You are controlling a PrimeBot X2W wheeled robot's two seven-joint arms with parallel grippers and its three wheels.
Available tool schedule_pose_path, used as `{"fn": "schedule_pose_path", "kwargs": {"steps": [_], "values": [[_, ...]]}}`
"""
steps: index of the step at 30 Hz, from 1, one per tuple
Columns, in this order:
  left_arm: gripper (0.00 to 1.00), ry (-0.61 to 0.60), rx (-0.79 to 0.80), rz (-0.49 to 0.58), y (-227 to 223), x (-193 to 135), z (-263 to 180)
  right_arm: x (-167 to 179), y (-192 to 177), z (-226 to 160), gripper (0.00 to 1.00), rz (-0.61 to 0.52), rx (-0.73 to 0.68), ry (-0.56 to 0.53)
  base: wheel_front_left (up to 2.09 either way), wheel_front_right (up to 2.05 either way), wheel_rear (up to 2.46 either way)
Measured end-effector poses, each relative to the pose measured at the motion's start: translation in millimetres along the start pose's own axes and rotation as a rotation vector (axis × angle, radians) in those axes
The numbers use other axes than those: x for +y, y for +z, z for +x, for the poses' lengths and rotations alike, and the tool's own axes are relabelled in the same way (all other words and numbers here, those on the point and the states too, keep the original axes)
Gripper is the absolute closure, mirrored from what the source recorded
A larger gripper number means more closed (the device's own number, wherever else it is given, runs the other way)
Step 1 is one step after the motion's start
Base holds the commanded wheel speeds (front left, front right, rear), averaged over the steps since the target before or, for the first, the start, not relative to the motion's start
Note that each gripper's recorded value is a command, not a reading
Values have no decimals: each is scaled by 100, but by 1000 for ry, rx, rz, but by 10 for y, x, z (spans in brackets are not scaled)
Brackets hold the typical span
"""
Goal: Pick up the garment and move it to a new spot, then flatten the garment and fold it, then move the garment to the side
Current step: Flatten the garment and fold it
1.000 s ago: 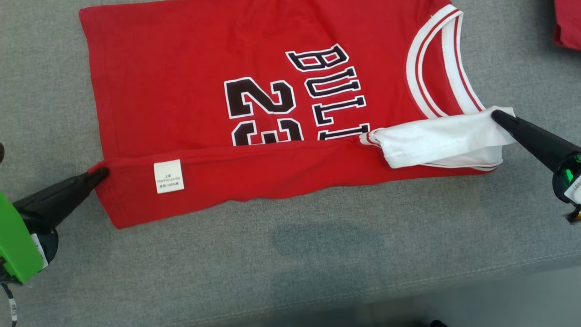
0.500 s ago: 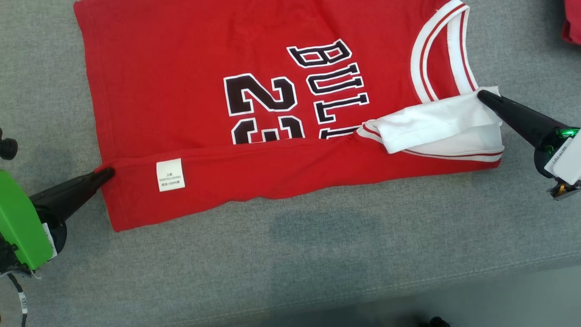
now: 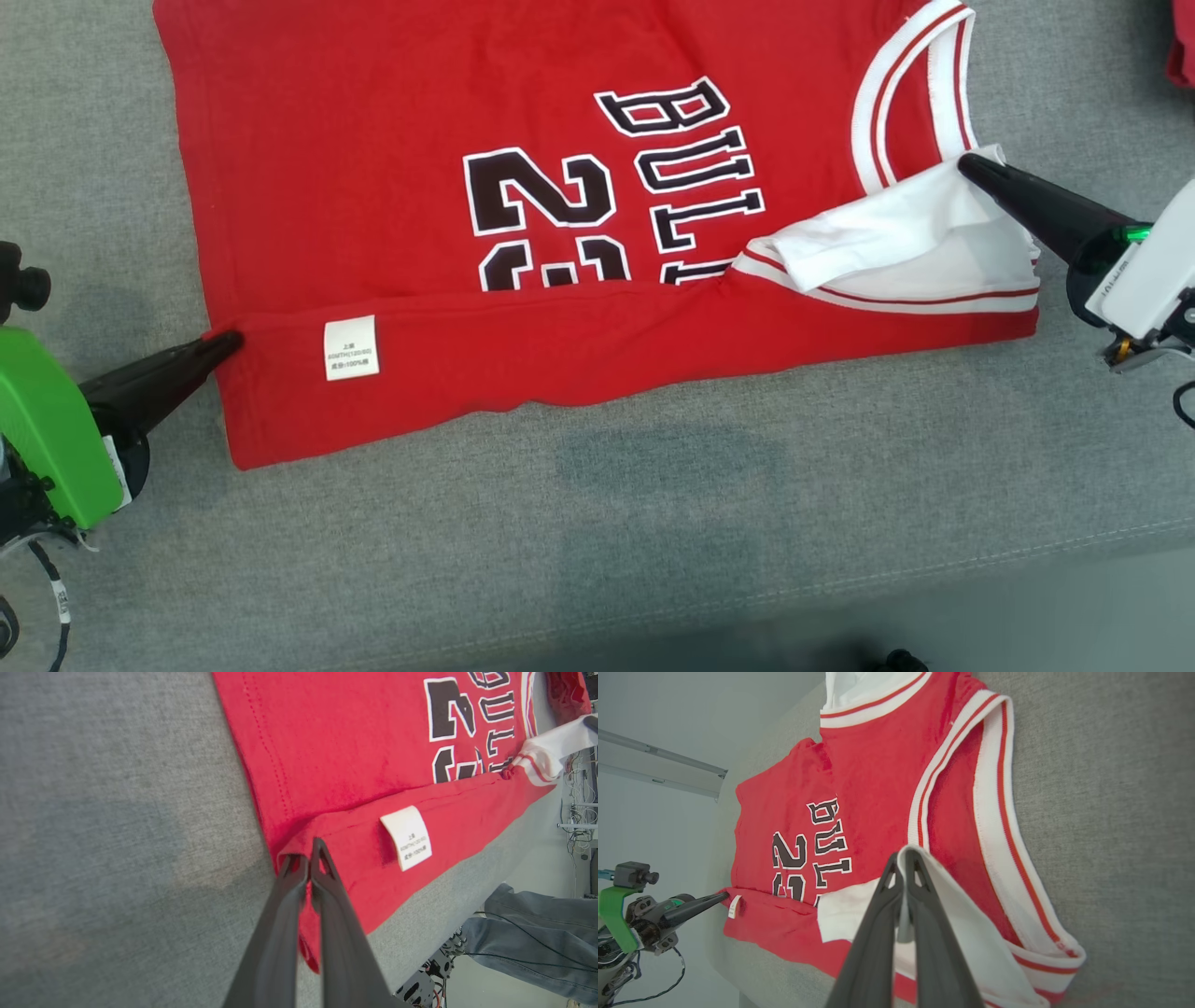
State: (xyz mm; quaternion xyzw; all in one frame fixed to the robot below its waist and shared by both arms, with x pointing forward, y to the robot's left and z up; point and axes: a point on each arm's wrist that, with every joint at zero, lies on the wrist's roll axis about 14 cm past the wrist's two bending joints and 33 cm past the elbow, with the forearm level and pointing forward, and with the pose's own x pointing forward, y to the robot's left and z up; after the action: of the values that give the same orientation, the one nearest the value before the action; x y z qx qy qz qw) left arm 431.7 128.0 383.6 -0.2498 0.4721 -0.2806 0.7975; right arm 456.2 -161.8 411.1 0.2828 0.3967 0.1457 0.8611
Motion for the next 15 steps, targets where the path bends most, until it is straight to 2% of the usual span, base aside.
{"fn": "schedule_pose_path", "kwargs": {"steps": [11, 12, 15], "values": [[100, 10, -7, -24, -1, 43, 44, 27, 100, 102, 100, -20, -13, -1, 0, 0, 0], [100, 13, -7, -24, -5, 51, 48, 3, 83, 111, 91, -22, -8, -9, 0, 0, 0], [100, 11, -7, -30, -18, 49, 67, -50, 21, 137, 79, -20, 12, -27, 0, 0, 0]]}}
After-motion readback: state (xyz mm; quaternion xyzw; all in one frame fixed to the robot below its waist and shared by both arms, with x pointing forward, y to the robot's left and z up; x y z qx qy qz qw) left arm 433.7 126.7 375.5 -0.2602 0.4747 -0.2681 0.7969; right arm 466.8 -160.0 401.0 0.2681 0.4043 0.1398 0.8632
